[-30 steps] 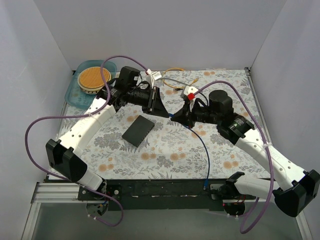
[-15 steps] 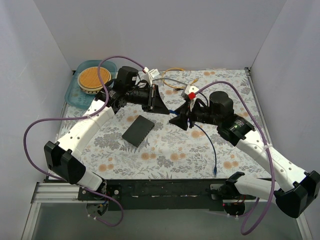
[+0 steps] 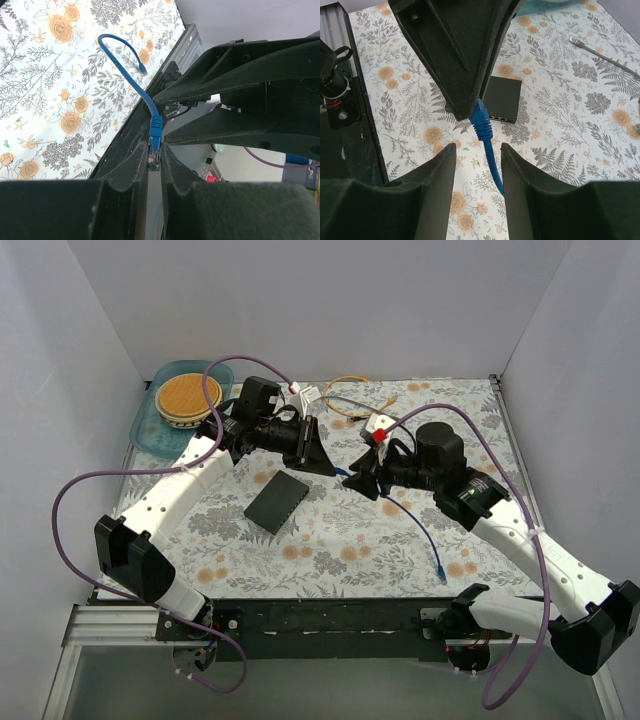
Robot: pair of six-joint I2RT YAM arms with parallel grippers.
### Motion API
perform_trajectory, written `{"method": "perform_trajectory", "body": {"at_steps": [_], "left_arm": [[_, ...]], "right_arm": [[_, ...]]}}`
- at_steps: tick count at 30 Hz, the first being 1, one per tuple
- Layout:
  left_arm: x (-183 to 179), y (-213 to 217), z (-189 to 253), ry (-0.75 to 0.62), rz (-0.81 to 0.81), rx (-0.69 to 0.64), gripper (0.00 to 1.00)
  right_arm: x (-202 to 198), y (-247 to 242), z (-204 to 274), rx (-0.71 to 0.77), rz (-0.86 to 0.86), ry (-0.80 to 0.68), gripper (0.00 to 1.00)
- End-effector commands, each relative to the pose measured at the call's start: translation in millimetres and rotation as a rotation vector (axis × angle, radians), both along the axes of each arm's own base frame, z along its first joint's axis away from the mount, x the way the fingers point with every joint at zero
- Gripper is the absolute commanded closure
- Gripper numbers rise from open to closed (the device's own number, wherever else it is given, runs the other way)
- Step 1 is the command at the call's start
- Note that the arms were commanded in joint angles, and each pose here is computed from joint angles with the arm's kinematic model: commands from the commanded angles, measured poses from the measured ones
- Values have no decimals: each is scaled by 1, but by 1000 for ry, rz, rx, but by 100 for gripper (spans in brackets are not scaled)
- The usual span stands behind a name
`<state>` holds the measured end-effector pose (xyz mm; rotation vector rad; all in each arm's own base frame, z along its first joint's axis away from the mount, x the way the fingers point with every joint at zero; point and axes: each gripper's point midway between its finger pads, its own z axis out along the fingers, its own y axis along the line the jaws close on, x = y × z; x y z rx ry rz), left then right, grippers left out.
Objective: Insert the plug into the switch port
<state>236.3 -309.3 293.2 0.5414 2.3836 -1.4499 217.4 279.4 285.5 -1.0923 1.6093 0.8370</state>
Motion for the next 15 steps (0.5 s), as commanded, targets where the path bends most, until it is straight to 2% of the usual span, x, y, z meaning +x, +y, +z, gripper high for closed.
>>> {"method": "perform_trajectory", "body": {"at_steps": [1,12,15], "left_arm": [[-9,2,13,-26,-39,-31,100],[-22,-7,8,-9,-88,-24,100],[-22,-8,6,-9,-89,-17,100]], "right_arm": [[2,6,26,32,28,-64,53],[6,11,21,27,33,-58,55],[8,11,20,33,21,-53,68]]}}
